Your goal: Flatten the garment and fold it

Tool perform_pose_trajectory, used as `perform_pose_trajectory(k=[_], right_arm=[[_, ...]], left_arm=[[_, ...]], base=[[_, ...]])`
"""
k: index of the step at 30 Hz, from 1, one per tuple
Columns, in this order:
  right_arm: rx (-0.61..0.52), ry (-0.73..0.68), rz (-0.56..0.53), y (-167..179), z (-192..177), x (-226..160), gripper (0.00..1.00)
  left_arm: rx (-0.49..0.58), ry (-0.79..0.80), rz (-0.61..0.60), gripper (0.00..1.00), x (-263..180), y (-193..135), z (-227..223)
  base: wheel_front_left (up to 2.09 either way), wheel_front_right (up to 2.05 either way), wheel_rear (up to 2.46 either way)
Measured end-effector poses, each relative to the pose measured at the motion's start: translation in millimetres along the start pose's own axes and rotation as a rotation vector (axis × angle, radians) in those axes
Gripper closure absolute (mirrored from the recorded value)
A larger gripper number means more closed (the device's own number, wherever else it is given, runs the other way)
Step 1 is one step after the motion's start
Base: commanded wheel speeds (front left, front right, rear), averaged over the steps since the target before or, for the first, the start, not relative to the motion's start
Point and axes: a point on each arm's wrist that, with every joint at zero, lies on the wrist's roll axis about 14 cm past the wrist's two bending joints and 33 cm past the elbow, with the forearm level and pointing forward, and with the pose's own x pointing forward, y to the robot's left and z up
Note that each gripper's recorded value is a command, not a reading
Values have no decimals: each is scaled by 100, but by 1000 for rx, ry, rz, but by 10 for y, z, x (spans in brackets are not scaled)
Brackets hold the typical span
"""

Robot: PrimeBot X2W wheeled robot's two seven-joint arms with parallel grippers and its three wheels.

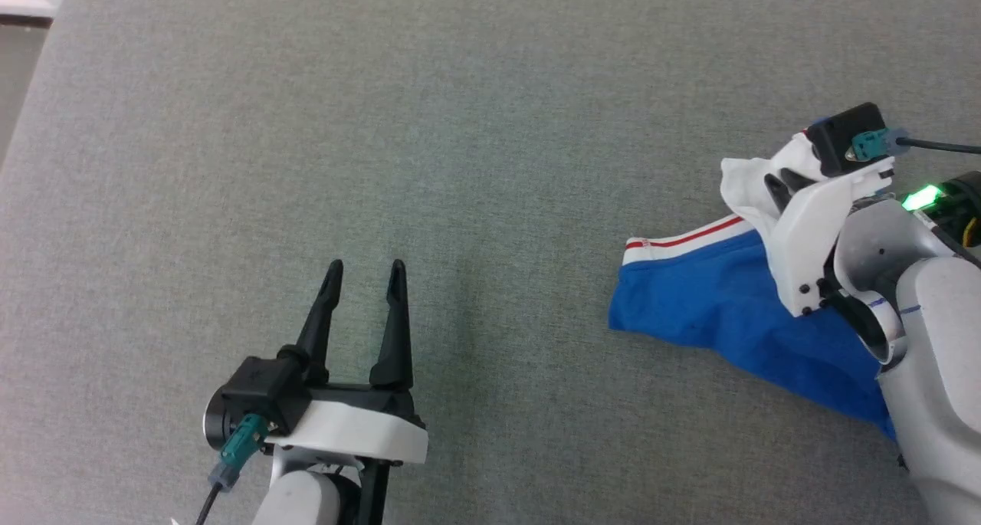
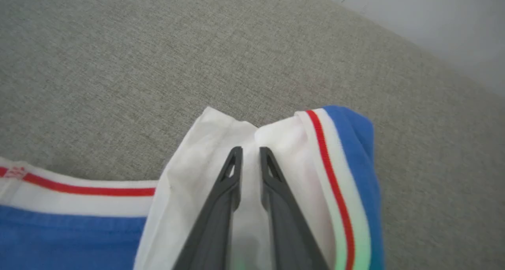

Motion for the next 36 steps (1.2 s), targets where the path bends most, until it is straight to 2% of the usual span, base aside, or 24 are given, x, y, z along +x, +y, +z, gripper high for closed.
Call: perform_pose_trajectory(k=[3,5,8,13,15,16,20,24,31,36], right_arm=[[-3,-31,17,43,56,24,100],[-2,-79,-3,-50,190,-12,100],[12,-147,-78,-352,387,-142,100],[44,-209,-215,-868,478,-532,100],[83,-237,-238,-938,465,-675,56],[103,-248,-238,-926,443,-725,0],[182,-307,-225,-795,376,-856,0],[231,-286,-173,-545,205,-804,0],[177,-292,-123,-393,340,-734,0],[115,-190,-99,-332,300,-524,0]], left_arm=[[6,7,21,0,-11,56,-20],[6,2,23,0,-15,64,-2],[7,-11,19,0,-19,57,41],[-1,-41,-12,0,-22,-41,135],[-5,-41,-22,0,-37,-75,136],[-4,-43,-32,0,-38,-102,139],[-9,-55,-63,0,-16,-198,173],[-11,-50,-68,0,-6,-213,154],[-7,-42,-56,0,-16,-175,129],[-7,-24,-49,0,-33,-152,75]], base=[[0,0,0],[0,0,0],[0,0,0],[0,0,0],[0,0,0],[0,0,0],[0,0,0],[0,0,0],[0,0,0],[0,0,0]])
